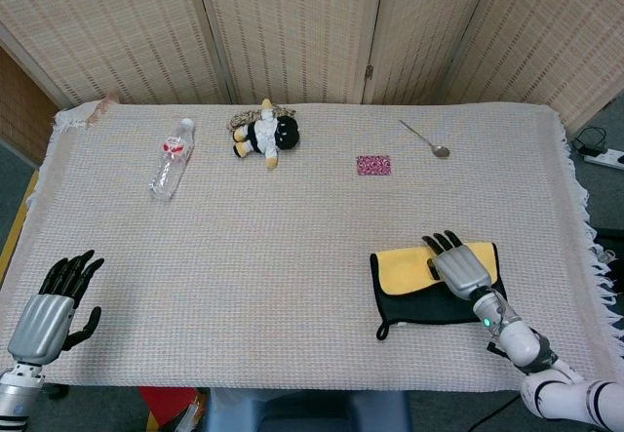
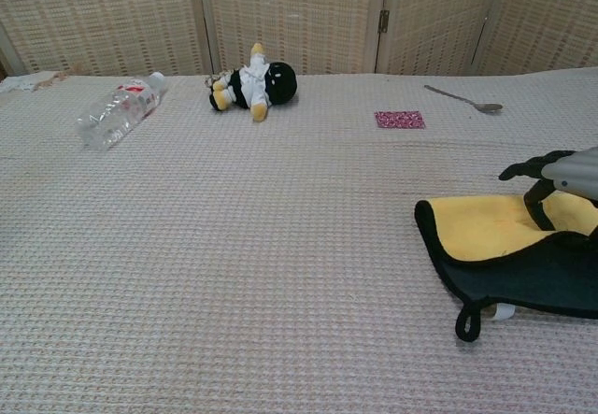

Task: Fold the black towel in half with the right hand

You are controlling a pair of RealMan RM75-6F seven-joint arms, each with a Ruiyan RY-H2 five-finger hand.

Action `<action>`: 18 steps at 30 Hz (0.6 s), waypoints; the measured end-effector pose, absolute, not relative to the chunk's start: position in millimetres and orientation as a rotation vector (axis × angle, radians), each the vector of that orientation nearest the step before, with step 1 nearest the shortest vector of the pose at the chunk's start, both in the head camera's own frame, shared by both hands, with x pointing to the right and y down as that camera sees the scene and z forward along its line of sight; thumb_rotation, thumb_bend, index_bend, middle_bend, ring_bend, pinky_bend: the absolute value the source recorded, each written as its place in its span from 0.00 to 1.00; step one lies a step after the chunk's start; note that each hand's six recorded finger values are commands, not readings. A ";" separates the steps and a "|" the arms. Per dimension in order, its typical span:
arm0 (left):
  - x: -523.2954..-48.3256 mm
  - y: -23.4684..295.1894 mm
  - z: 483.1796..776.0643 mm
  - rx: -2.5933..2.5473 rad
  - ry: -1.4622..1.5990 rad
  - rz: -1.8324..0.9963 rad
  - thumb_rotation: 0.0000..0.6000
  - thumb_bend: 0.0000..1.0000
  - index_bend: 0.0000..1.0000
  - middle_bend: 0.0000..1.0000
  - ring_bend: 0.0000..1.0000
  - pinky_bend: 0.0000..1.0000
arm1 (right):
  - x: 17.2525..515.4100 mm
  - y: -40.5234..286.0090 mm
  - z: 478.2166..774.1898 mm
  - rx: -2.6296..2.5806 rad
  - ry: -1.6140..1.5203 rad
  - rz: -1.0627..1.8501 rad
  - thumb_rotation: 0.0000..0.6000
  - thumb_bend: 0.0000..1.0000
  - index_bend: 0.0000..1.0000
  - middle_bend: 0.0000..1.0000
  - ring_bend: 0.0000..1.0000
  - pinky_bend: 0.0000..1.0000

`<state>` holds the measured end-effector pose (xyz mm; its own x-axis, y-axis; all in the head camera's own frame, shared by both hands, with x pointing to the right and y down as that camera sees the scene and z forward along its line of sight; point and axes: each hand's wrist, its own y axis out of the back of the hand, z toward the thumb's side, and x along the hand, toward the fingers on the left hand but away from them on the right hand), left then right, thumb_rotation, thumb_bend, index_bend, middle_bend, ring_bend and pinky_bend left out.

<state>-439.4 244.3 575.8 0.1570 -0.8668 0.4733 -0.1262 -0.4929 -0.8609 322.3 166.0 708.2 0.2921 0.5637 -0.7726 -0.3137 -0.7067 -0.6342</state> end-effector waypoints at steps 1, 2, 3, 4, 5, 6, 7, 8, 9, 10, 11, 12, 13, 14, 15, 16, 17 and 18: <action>-439.4 244.3 575.4 -1.759 0.952 -1.390 1.00 0.57 0.00 0.00 0.00 0.00 | 321.7 167.9 707.3 -1.828 -0.222 1.503 1.00 0.48 0.69 0.10 0.00 0.00; -439.4 244.4 574.9 -1.759 0.953 -1.388 1.00 0.57 0.00 0.00 0.00 0.00 | 320.8 170.4 706.1 -1.833 -0.217 1.496 1.00 0.48 0.69 0.10 0.00 0.00; -439.3 244.5 574.3 -1.759 0.954 -1.386 1.00 0.57 0.00 0.00 0.00 0.00 | 320.0 172.1 705.1 -1.836 -0.215 1.491 1.00 0.48 0.69 0.10 0.00 0.00; -439.3 244.6 574.0 -1.759 0.954 -1.385 1.00 0.57 0.00 0.00 0.00 0.00 | 319.2 173.6 704.0 -1.841 -0.214 1.486 1.00 0.48 0.69 0.10 0.00 0.00; -439.3 244.7 573.9 -1.759 0.954 -1.385 1.00 0.57 0.00 0.00 0.00 0.00 | 318.0 175.3 702.6 -1.848 -0.213 1.480 1.00 0.48 0.69 0.10 0.00 0.00; -439.3 244.7 573.8 -1.759 0.954 -1.385 1.00 0.57 0.00 0.00 0.00 0.00 | 317.0 176.4 701.5 -1.854 -0.213 1.476 1.00 0.48 0.69 0.10 0.00 0.00; -439.2 244.8 573.7 -1.759 0.955 -1.384 1.00 0.57 0.00 0.00 0.00 0.00 | 315.9 177.5 700.3 -1.860 -0.213 1.471 1.00 0.48 0.69 0.10 0.00 0.00; -439.1 244.8 573.7 -1.759 0.955 -1.384 1.00 0.57 0.00 0.00 0.00 0.00 | 314.4 178.9 698.6 -1.868 -0.212 1.465 1.00 0.48 0.69 0.10 0.00 0.00; -439.0 245.0 573.6 -1.759 0.954 -1.383 1.00 0.57 0.00 0.00 0.00 0.00 | 313.3 180.0 697.2 -1.874 -0.211 1.459 1.00 0.48 0.69 0.10 0.00 0.00; -439.0 245.0 573.5 -1.759 0.954 -1.383 1.00 0.57 0.00 0.00 0.00 0.00 | 312.3 181.1 695.6 -1.880 -0.209 1.454 1.00 0.48 0.69 0.10 0.00 0.00; -438.9 245.1 573.6 -1.759 0.954 -1.384 1.00 0.57 0.00 0.00 0.00 0.00 | 311.2 182.5 693.5 -1.886 -0.205 1.447 1.00 0.48 0.69 0.10 0.00 0.00; -438.9 245.1 573.7 -1.758 0.953 -1.384 1.00 0.57 0.00 0.00 0.00 0.00 | 310.6 183.7 691.8 -1.889 -0.202 1.442 1.00 0.48 0.69 0.10 0.00 0.00; -438.9 245.2 573.8 -1.758 0.953 -1.385 1.00 0.57 0.00 0.00 0.00 0.00 | 310.6 185.0 690.3 -1.890 -0.197 1.438 1.00 0.48 0.69 0.10 0.00 0.00; -438.9 245.3 573.9 -1.758 0.952 -1.386 1.00 0.57 0.00 0.00 0.00 0.00 | 311.2 187.1 688.6 -1.890 -0.188 1.436 1.00 0.48 0.69 0.10 0.00 0.00; -438.9 245.4 573.9 -1.757 0.952 -1.386 1.00 0.57 0.00 0.00 0.00 0.00 | 311.9 188.8 687.7 -1.889 -0.181 1.435 1.00 0.48 0.69 0.10 0.00 0.00; -438.8 245.5 574.0 -1.757 0.951 -1.387 1.00 0.57 0.00 0.00 0.00 0.00 | 312.9 190.5 687.1 -1.887 -0.173 1.436 1.00 0.48 0.69 0.10 0.00 0.00; -438.7 245.5 574.1 -1.756 0.951 -1.387 1.00 0.57 0.00 0.00 0.00 0.00 | 314.3 192.8 686.5 -1.886 -0.164 1.438 1.00 0.48 0.69 0.10 0.00 0.00; -438.7 245.6 574.2 -1.756 0.951 -1.387 1.00 0.57 0.00 0.00 0.00 0.00 | 315.2 194.6 686.3 -1.886 -0.158 1.440 1.00 0.48 0.69 0.10 0.00 0.00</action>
<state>-438.7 245.6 574.2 0.1587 -0.8685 0.4695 -0.1248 -0.4894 -0.8631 315.2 194.6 686.3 0.3609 0.5097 -0.7810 -0.3276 -0.7148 -0.6179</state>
